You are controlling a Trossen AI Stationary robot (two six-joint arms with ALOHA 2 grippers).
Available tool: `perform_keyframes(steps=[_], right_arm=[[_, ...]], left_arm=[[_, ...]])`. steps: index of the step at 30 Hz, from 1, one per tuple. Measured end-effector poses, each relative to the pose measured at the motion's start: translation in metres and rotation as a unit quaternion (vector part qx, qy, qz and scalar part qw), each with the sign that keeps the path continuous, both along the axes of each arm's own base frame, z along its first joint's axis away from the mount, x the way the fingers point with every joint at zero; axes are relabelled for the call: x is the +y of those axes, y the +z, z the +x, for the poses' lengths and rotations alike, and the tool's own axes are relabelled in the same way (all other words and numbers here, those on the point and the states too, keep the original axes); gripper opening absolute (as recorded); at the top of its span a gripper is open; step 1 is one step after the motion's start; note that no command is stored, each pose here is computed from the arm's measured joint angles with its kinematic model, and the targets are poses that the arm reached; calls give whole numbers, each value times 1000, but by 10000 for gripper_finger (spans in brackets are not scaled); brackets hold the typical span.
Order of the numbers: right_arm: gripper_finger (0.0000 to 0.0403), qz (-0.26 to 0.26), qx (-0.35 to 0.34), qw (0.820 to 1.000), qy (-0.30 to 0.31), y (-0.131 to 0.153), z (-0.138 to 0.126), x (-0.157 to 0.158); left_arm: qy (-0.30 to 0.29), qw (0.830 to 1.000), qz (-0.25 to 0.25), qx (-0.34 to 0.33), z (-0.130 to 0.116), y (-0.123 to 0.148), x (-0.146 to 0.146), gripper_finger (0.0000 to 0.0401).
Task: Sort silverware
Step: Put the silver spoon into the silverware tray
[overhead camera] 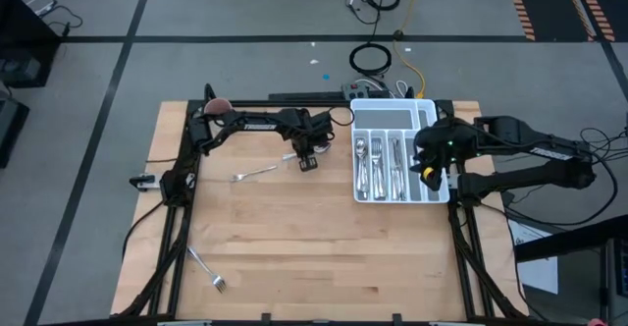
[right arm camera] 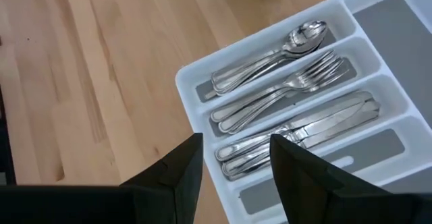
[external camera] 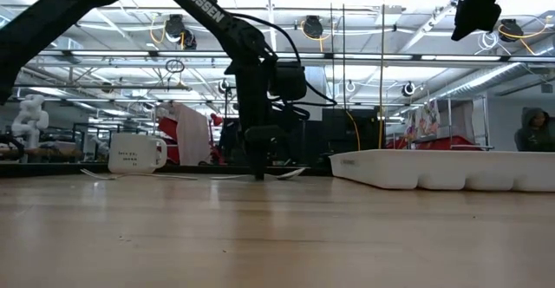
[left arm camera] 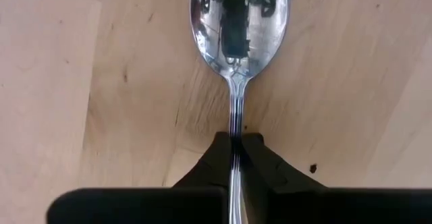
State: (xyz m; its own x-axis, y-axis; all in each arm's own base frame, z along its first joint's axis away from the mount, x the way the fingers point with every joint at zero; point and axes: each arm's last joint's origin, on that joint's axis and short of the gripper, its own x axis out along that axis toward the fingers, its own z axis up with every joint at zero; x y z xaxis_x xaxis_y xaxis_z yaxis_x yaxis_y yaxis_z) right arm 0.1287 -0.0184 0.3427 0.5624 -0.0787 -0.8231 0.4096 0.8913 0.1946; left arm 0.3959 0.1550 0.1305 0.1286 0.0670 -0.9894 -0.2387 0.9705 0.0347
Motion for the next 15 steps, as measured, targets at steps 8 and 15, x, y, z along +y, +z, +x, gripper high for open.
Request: perform_keyframes(steps=[8,15], right_arm=[[162,-3,-2,1000,-2,0,-1,0],[162,-21,10,999,-24,-1,-3,-1]], left_arm=[[72,996,-37,-26,-10,34,-8,14],[171,977,-50,-119,-18,96,-19,14]])
